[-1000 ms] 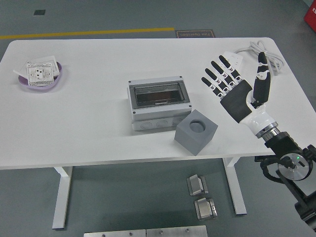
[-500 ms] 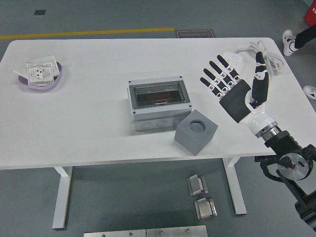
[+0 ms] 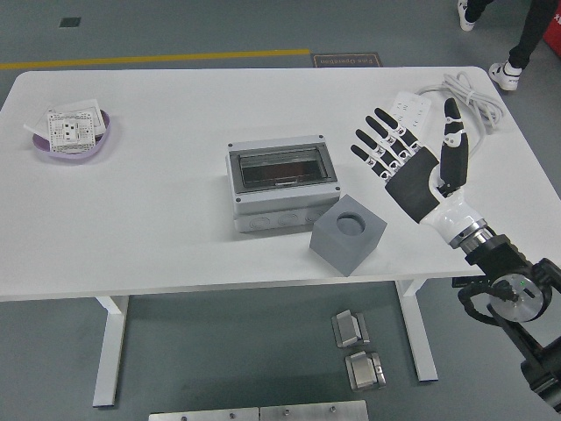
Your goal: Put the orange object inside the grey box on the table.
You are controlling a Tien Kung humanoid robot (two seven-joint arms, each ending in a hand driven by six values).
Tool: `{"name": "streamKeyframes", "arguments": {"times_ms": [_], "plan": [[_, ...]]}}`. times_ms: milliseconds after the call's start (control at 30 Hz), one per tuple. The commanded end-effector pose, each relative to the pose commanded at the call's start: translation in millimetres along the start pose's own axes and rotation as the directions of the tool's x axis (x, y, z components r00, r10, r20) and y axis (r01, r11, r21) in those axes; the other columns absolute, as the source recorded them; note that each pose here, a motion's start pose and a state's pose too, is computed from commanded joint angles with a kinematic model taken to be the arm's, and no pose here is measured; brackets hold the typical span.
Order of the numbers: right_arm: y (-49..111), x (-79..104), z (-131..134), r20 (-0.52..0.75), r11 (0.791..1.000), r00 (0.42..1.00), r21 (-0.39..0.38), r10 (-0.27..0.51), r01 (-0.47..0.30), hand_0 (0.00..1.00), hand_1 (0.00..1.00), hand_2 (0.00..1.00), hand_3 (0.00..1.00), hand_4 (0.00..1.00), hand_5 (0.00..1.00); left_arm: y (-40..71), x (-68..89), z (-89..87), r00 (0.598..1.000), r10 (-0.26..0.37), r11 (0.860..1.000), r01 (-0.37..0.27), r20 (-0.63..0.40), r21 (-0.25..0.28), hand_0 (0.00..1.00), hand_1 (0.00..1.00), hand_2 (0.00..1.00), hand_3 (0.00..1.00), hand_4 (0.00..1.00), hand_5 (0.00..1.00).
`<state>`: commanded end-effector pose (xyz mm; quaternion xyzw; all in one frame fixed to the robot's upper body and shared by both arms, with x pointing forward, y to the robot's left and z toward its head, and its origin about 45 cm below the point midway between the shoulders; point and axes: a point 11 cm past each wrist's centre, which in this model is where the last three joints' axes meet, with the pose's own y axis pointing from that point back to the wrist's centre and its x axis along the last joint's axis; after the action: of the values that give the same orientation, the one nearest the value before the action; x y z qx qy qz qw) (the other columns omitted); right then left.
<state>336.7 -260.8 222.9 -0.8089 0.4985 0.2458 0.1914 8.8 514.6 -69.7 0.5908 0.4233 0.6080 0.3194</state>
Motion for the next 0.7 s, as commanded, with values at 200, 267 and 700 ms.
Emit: {"name": "streamKeyframes", "arguments": {"times_ms": [200, 267, 700], "plan": [[0.2, 2.4, 3, 0.004, 1.000, 1.000, -0.011, 0.015, -0.015, 0.998, 0.945, 0.982, 0.784, 0.998, 0.998, 0.3, 3.6, 1.2, 1.000, 0.007, 1.000, -0.007, 0.009, -0.001, 0.715, 0.704, 0.571, 0.775, 0.774, 0.341], [0.1, 2.5, 4, 0.005, 1.000, 1.000, -0.014, 0.016, -0.016, 0.998, 0.942, 0.982, 0.791, 0.998, 0.998, 0.4, 4.7, 1.7, 1.000, 0.010, 1.000, -0.010, 0.011, -0.002, 0.716, 0.701, 0.571, 0.776, 0.775, 0.341], [-3.2, 1.9, -2, -0.008, 1.000, 1.000, 0.011, 0.025, -0.025, 0.998, 0.880, 0.883, 0.998, 0.998, 0.998, -0.4, -9.3, -2.5, 1.000, -0.017, 1.000, 0.017, 0.004, 0.004, 0.717, 0.698, 0.572, 0.777, 0.775, 0.340]]}}
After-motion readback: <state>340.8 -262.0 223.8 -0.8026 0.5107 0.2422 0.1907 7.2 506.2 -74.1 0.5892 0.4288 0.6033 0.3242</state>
